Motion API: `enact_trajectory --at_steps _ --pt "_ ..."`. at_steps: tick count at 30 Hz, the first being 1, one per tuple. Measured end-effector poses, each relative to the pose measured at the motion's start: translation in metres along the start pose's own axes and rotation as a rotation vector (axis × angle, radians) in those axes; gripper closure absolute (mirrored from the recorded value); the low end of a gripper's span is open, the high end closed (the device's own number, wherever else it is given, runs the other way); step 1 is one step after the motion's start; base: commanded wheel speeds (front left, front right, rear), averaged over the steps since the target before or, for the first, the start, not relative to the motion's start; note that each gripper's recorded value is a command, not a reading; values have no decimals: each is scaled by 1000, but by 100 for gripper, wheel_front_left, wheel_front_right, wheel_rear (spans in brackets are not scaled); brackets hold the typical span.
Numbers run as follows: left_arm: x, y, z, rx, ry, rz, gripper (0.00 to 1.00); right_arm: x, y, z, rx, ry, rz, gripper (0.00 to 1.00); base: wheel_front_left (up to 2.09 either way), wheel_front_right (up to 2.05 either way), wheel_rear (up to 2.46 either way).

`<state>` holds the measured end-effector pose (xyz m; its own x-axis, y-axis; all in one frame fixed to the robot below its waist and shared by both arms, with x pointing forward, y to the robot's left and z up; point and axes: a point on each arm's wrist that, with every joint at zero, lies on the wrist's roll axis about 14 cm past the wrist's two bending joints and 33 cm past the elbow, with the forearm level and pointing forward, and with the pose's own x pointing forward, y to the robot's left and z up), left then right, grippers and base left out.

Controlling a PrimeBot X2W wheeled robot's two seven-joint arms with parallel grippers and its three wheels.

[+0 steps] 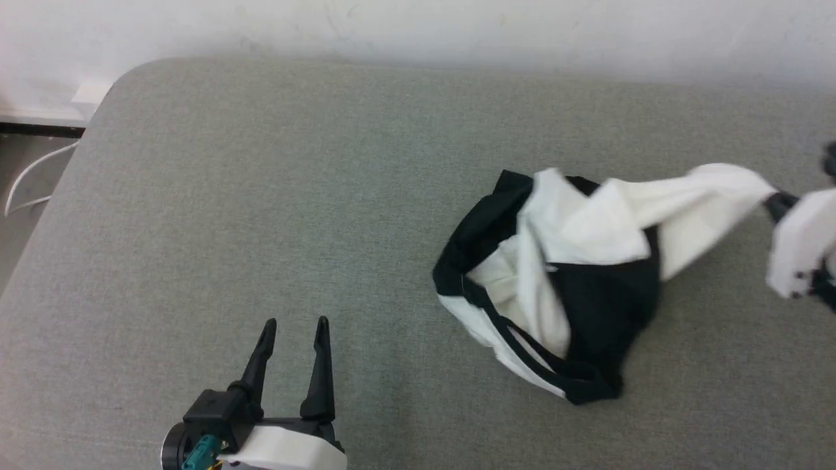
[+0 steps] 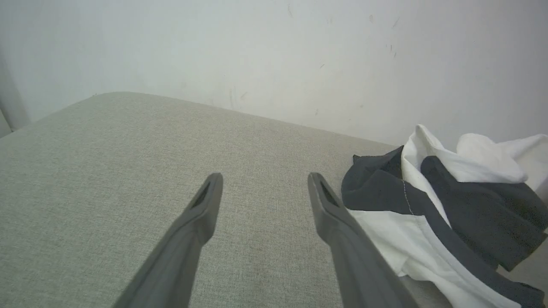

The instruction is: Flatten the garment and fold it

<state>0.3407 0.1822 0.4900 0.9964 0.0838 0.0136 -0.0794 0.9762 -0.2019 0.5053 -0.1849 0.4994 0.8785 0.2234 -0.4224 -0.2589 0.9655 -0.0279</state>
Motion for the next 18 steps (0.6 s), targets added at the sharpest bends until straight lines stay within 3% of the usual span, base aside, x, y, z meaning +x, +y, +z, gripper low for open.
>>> enact_trajectory --at_steps 6,12,13,14,18 --pt "2 1 -3 1 9 1 0 -43 -89 -52 18 107 -238 100 0 0 0" --pt "4 2 -10 5 31 3 0 -60 -87 -132 110 268 -286 100 0 0 0" --pt "5 3 -11 6 34 4 0 -59 -83 -139 134 273 -286 78 0 0 0" --pt "5 3 -12 7 37 5 0 -57 -78 -143 146 271 -283 4 0 0 0" --pt "7 3 -12 16 39 -2 0 -53 -66 -139 165 217 -278 0 0 0 0"
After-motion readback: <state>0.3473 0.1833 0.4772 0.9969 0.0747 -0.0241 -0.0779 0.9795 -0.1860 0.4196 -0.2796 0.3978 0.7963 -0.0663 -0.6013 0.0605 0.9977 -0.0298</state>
